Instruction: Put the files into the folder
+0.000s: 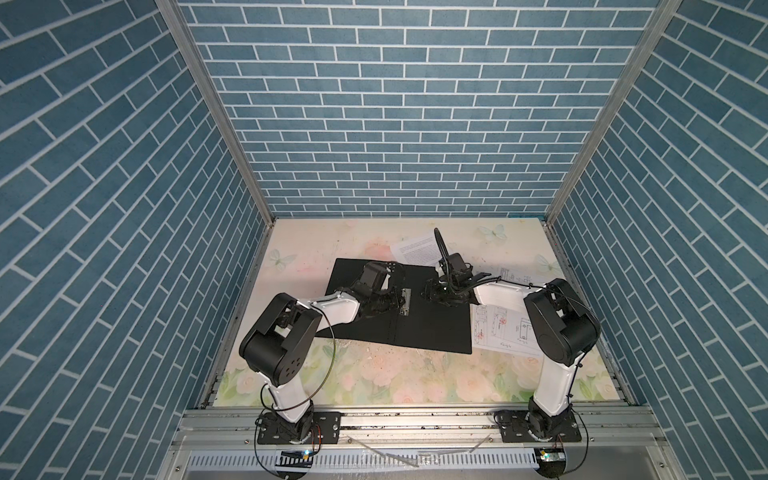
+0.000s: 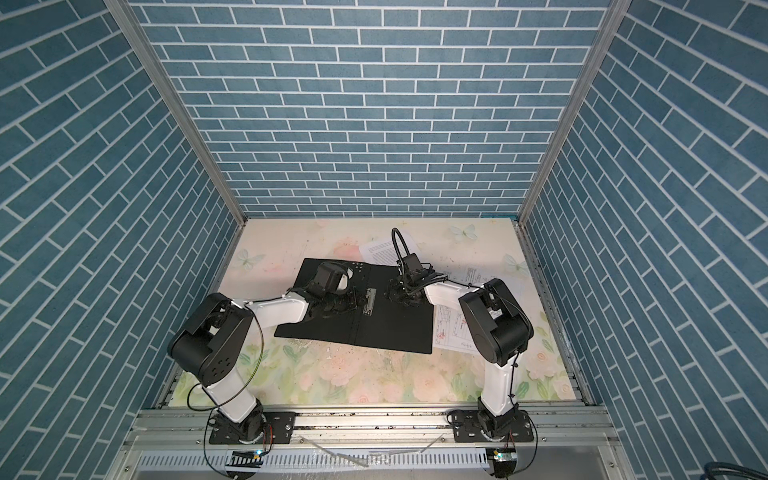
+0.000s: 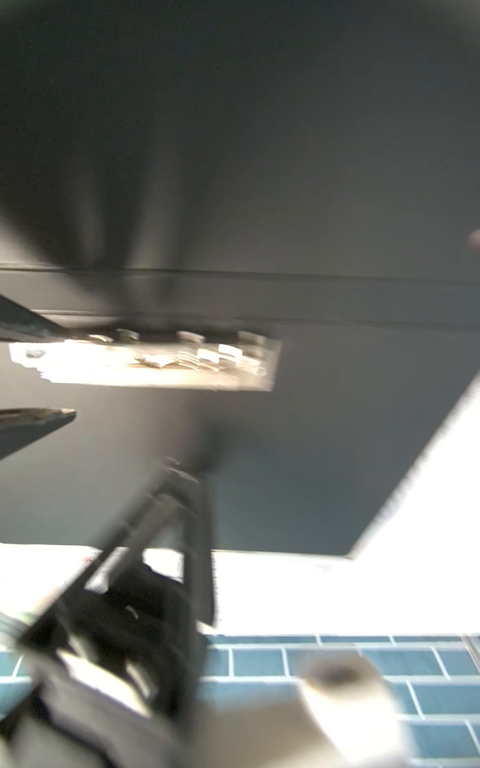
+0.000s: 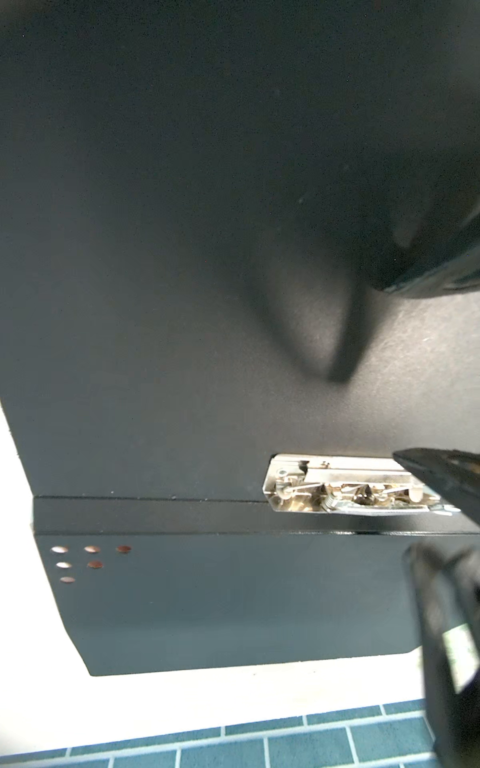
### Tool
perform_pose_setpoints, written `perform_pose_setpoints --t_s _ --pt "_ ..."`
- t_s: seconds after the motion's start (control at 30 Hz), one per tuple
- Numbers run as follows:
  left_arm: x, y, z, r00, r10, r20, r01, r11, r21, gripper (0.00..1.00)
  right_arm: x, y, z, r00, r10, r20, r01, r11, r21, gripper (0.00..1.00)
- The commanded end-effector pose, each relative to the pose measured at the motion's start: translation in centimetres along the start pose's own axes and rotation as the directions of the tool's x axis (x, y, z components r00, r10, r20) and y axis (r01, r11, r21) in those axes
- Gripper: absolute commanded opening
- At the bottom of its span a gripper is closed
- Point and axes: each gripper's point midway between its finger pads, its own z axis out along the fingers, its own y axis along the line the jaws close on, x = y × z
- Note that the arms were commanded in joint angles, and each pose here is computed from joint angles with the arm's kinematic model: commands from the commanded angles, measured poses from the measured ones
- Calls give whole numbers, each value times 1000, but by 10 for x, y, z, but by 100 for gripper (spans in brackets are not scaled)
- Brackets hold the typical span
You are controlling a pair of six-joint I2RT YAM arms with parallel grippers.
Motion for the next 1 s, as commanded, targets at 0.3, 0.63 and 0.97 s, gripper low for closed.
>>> perform_pose_setpoints --t_s 0.3,0.63,0.97 --pt "-12 17 30 958 210 -196 -227 972 -67 22 -3 9 -7 998 66 11 -66 997 -34 48" --pt "-6 28 36 951 218 -218 -243 965 -96 21 0 17 0 997 80 -2 -80 995 -57 48" --pt "-7 29 49 954 203 -218 -231 967 -107 18 2 16 1 997 77 -7 -77 996 -52 48"
